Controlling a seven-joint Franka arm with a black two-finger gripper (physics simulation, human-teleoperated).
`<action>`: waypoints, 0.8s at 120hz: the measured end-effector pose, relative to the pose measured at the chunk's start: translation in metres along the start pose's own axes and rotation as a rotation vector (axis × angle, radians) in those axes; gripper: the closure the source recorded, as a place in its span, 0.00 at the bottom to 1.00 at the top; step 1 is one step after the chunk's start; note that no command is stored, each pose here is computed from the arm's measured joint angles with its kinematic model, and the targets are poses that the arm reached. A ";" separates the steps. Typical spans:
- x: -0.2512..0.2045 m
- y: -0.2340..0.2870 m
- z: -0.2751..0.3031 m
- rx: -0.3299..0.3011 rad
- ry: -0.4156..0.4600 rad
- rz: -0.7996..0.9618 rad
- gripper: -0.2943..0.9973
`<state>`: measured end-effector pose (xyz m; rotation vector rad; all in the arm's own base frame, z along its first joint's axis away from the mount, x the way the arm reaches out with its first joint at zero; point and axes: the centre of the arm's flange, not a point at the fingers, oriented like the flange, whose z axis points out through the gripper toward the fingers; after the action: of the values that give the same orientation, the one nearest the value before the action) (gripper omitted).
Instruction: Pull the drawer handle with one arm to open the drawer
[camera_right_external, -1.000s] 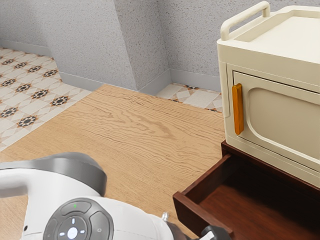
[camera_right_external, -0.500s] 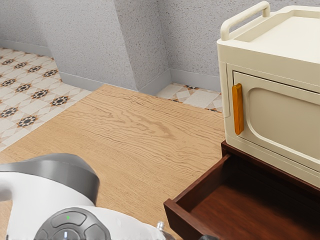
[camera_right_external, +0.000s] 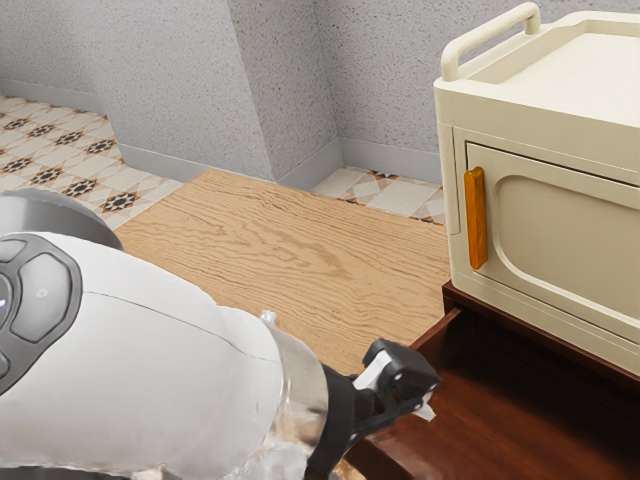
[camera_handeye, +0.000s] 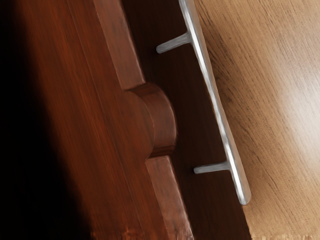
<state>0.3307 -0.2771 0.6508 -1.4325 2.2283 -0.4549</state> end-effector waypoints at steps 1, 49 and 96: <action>-0.004 -0.002 -0.001 0.000 0.002 -0.009 0.23; -0.190 -0.081 0.050 -0.193 -0.024 -0.400 0.23; -0.428 0.019 0.070 -0.369 -0.088 -0.907 0.23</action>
<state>0.5074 0.1197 0.6645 -2.5787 1.5235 -0.2360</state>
